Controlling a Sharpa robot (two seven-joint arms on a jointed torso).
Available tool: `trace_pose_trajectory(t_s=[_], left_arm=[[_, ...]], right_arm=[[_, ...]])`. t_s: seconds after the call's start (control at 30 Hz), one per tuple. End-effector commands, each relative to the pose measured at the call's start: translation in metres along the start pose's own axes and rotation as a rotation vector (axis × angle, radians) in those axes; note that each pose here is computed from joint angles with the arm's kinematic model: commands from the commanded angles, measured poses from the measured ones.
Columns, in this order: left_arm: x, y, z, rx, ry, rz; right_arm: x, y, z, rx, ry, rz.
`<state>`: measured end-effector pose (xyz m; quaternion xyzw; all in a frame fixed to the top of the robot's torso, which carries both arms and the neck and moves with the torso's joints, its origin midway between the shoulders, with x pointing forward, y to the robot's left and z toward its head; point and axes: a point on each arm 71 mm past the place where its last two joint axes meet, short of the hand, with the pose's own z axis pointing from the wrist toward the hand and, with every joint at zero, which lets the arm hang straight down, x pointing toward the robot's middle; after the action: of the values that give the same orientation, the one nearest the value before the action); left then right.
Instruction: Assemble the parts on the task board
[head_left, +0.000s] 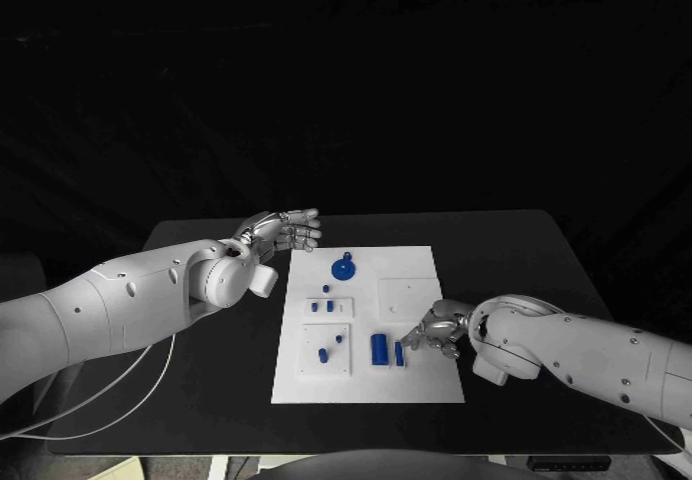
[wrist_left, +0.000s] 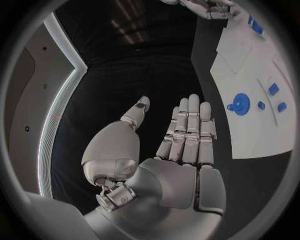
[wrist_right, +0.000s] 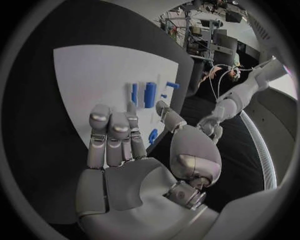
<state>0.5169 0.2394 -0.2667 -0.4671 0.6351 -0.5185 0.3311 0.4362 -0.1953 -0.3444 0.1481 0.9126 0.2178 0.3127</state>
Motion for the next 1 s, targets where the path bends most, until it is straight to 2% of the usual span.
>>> trace_pose_trajectory(t_s=[0.03,0.17,0.27,0.33,0.37,0.5,0.6,0.7,0.83,1.0], left_arm=[[-0.0004,-0.0023,0.0004,0.021,0.012,-0.003],[-0.0061,-0.0046,0.0018,0.04,-0.006,-0.004],[-0.0121,-0.0123,0.005,0.062,-0.025,0.0],[-0.0187,-0.0226,0.0077,0.087,-0.047,0.009],[-0.0203,-0.0257,0.0086,0.094,-0.052,0.01],[-0.036,-0.0481,0.0129,0.14,-0.093,0.023],[-0.0453,-0.0582,0.0164,0.159,-0.119,0.027],[-0.0537,-0.0635,0.0198,0.176,-0.161,0.017],[-0.056,-0.0655,0.0234,0.193,-0.191,0.001],[-0.0566,-0.0655,0.0255,0.198,-0.198,-0.008]], right_arm=[[-0.021,0.014,-0.003,-0.212,-0.062,0.193],[-0.056,0.024,-0.004,-0.311,-0.149,0.311],[-0.084,0.029,-0.003,-0.348,-0.215,0.39],[-0.107,0.027,-0.004,-0.369,-0.274,0.457],[-0.113,0.027,-0.004,-0.375,-0.288,0.473],[-0.15,0.029,-0.007,-0.419,-0.384,0.551],[-0.166,0.029,-0.009,-0.453,-0.422,0.598],[-0.182,0.029,-0.01,-0.486,-0.457,0.636],[-0.188,0.026,-0.009,-0.5,-0.468,0.669],[-0.19,0.026,-0.008,-0.51,-0.476,0.67]])
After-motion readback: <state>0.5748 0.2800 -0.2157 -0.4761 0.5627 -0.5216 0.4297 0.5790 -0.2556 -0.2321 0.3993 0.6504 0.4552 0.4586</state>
